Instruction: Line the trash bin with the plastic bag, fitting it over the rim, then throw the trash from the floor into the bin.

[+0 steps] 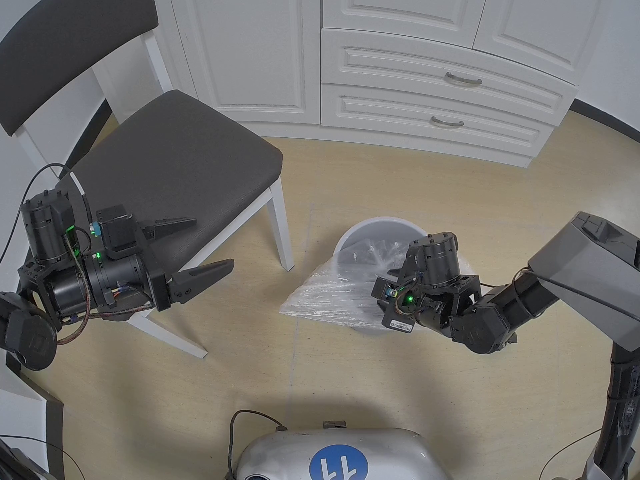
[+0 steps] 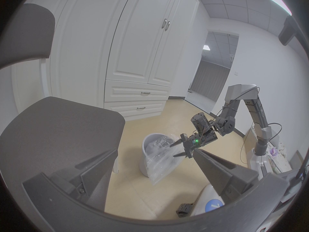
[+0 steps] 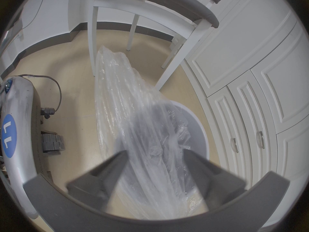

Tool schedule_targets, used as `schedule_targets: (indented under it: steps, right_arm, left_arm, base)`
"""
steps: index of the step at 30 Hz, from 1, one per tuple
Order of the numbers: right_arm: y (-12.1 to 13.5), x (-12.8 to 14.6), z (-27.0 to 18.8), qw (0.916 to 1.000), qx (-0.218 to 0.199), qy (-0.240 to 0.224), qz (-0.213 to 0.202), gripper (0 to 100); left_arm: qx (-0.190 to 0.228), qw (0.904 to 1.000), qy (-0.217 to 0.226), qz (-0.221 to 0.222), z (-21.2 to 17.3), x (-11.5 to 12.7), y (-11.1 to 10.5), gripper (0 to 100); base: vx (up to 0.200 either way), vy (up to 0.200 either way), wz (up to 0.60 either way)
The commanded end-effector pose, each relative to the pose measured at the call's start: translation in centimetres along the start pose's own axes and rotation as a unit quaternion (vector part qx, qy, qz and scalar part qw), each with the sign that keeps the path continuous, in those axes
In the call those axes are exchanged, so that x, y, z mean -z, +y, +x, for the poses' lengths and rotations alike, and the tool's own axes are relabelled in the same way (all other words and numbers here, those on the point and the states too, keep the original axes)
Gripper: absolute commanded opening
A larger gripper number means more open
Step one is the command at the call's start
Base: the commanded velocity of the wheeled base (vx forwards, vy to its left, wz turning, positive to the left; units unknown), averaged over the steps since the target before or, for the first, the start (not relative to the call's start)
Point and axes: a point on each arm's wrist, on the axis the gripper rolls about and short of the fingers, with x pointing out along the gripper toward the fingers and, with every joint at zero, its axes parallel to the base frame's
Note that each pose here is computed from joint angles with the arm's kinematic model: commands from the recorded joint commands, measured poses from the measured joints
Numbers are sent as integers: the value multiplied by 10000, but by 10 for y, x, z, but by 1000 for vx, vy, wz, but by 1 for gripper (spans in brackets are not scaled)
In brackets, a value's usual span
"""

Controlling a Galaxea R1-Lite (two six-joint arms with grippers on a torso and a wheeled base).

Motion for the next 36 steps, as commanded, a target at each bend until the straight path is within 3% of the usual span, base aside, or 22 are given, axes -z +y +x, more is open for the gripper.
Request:
schedule_targets:
  steps: [1,12,19,31,36]
  right_arm:
    - [1,2,7,10000,4,31,20,0]
    - [-38,-11,7,9975,611,-208,288,0]
    - [-45,-26,26,9905,1219,11,632,0]
    - [-60,-41,88,9714,2104,-58,1098,0]
    - [-76,-49,105,9546,2637,-260,1364,0]
  left_arm:
    - [-17,10000,20,-13,1,1,2,100]
    - [-85,10000,26,-27,2,2,7,100]
    - [-79,9999,61,-56,6,5,11,100]
    - [-64,10000,59,-40,7,5,10,100]
    - [-54,10000,70,-41,7,6,10,100]
  base:
    - [0,0,0]
    - [0,0,0]
    - [0,0,0]
    - [0,0,0]
    - [0,0,0]
